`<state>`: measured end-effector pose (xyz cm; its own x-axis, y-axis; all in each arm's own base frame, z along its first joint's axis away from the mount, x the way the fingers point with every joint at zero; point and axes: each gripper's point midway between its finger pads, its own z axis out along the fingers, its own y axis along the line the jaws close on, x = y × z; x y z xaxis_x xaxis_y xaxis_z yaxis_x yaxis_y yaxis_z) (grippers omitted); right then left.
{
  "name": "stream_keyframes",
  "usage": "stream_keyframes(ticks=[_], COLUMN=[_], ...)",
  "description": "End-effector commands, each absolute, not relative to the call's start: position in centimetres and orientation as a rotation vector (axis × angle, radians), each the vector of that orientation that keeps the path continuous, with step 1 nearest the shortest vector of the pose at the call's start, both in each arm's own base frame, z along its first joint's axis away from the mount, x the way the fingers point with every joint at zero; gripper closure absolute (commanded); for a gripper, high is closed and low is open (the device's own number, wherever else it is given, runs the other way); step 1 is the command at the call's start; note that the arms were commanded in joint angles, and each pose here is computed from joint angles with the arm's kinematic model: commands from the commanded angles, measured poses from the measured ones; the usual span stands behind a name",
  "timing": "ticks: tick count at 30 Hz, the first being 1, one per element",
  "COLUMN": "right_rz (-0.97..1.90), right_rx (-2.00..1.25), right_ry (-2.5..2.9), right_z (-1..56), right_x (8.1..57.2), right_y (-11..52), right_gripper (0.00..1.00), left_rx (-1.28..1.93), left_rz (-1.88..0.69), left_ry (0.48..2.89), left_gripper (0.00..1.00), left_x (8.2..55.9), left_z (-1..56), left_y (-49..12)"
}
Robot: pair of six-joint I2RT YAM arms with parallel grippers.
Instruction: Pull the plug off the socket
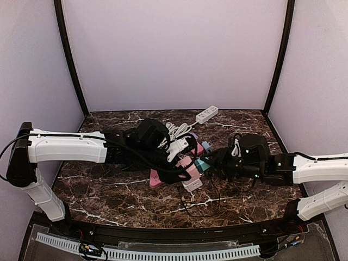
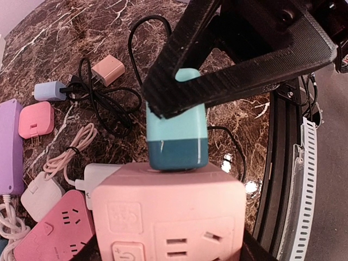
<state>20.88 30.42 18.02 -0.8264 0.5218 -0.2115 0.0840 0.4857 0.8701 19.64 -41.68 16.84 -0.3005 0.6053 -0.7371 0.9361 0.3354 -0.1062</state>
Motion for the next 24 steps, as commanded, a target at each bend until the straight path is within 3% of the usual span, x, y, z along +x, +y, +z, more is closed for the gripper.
stream_keyframes(ticks=[1, 24], right_rz=[1.164, 1.233], right_rx=[0.68, 0.688], right_ry=[2.269, 2.124], right_z=[15.3, 19.5], right_x=[22.1, 22.9], right_y=[27.0, 26.2], right_gripper=[1.0, 1.0], left_rx=[1.311, 1.376], left_rz=[-0.716, -0.664], left_ry=[2.017, 2.099], left_gripper=[0.99, 0.99], left_x=[20.0, 20.1], left_z=[17.7, 14.9], left_y=[-40.6, -40.8])
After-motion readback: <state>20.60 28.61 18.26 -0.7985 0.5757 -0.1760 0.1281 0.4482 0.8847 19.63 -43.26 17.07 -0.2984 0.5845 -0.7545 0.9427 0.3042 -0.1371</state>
